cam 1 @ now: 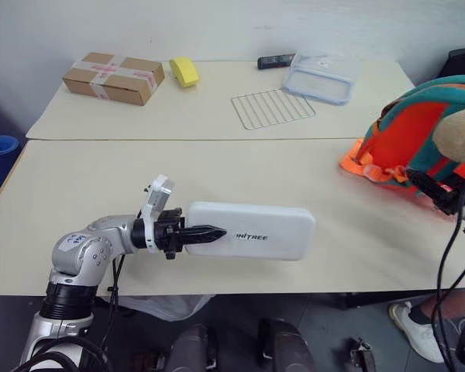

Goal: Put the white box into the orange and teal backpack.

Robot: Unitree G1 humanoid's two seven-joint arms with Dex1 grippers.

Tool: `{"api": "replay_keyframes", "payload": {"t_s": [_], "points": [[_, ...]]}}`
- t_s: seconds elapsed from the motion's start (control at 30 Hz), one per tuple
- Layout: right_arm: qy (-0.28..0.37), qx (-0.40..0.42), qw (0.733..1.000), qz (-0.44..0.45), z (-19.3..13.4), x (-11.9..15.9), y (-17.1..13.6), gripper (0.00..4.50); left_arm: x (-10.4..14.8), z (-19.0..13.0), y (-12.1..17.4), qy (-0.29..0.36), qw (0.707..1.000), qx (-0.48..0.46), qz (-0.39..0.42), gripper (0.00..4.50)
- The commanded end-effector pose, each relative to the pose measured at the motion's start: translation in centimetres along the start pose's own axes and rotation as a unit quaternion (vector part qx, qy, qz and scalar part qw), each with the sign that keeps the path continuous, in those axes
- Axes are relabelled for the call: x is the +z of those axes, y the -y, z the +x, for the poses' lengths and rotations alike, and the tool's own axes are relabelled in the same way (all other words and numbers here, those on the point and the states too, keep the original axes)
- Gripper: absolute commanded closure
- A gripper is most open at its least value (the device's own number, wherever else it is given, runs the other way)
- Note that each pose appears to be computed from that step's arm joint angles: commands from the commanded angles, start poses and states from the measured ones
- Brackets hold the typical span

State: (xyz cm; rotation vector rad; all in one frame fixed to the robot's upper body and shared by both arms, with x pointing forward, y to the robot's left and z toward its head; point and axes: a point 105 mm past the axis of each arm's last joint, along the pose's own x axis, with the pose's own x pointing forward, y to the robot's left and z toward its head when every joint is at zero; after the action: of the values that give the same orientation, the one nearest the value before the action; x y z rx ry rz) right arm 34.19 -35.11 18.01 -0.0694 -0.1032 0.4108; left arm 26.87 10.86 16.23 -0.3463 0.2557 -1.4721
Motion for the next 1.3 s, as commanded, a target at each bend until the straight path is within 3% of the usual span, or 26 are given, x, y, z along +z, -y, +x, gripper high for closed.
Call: {"api": "replay_keyframes", "payload": {"t_s": [0.03,0.13,0.23,0.43,0.53,0.7,0.77,0.87,1.1,1.3], "points": [[0.052,0.031,0.998,-0.011,1.9,1.2,-1.9,3.44,1.4,-0.4,0.2,0.032,0.999,0.003,0.021,3.27],[0.087,0.043,0.995,0.004,3.4,1.4,-3.6,4.44,1.4,-0.7,-0.3,0.039,0.999,0.016,0.016,3.27],[0.116,0.079,0.99,0.022,4.9,1.9,-6.2,4.48,1.4,-1.1,-1.1,0.047,0.998,0.034,0.013,3.27],[0.164,0.262,0.943,0.122,5.6,5.8,-17.2,4.48,2.1,-4.0,-2.8,0.065,0.994,0.09,0.023,3.27],[0.131,0.372,0.901,0.18,3.4,7.1,-22.9,4.48,2.3,-5.6,-3.2,0.069,0.991,0.114,0.027,3.27],[0.027,0.493,0.84,0.226,-2.1,7.4,-26.8,4.48,3.6,-8.5,-2.4,0.085,0.986,0.135,0.039,3.27],[-0.025,0.526,0.816,0.24,-4.3,7.4,-27.7,4.48,4.4,-9.6,-1.7,0.093,0.985,0.14,0.048,3.27],[-0.085,0.536,0.801,0.251,-6.3,7.1,-27.8,4.48,5.6,-10.3,-0.5,0.112,0.983,0.133,0.063,3.27],[-0.121,0.473,0.84,0.236,-6.4,5.8,-24.6,4.48,8.4,-9.8,3.0,0.145,0.98,0.081,0.106,3.27],[-0.112,0.474,0.844,0.224,-5.3,5.2,-24.3,4.48,9.7,-7.8,4.3,0.138,0.98,0.034,0.138,3.27]]}}
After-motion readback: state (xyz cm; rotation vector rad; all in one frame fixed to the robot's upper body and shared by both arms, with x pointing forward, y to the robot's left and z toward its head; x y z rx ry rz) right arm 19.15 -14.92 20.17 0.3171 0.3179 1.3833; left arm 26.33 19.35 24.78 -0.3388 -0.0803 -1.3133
